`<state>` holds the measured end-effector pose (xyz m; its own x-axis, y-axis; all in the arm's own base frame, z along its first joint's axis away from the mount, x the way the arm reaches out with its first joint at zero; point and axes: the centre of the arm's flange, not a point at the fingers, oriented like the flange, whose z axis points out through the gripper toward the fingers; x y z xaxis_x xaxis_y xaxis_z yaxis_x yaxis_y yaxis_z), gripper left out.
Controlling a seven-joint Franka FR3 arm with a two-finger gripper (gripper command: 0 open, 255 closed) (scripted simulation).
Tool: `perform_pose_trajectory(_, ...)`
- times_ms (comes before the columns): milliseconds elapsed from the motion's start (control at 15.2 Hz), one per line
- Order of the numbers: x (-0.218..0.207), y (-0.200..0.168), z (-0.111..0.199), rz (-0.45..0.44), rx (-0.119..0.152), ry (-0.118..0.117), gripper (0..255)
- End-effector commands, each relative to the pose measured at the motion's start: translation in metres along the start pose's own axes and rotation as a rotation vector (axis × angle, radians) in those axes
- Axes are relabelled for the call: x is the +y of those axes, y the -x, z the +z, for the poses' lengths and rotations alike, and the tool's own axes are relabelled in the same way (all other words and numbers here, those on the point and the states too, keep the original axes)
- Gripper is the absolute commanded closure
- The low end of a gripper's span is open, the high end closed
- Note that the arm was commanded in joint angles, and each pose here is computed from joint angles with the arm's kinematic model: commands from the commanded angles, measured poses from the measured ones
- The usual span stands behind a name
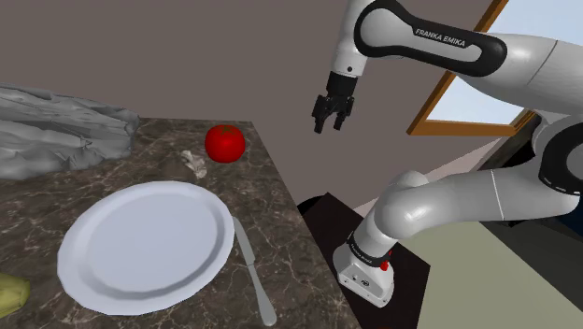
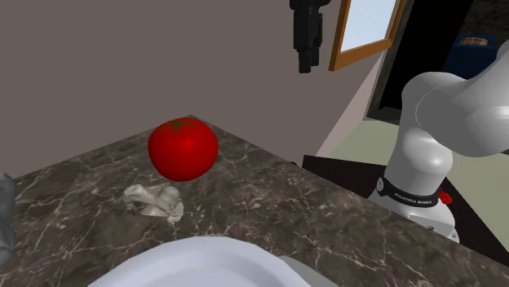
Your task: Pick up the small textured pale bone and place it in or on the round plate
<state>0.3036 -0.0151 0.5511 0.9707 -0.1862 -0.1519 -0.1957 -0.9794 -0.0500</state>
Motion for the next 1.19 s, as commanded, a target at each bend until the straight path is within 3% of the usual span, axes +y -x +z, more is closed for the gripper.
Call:
perform_pose_trajectory(0,0.000,0.000,0.000,0.000,0.000,0.000,0)
perform_pose_trajectory(1122,-0.230,-0.059,0.033,-0.197,0.080,0.140,0)
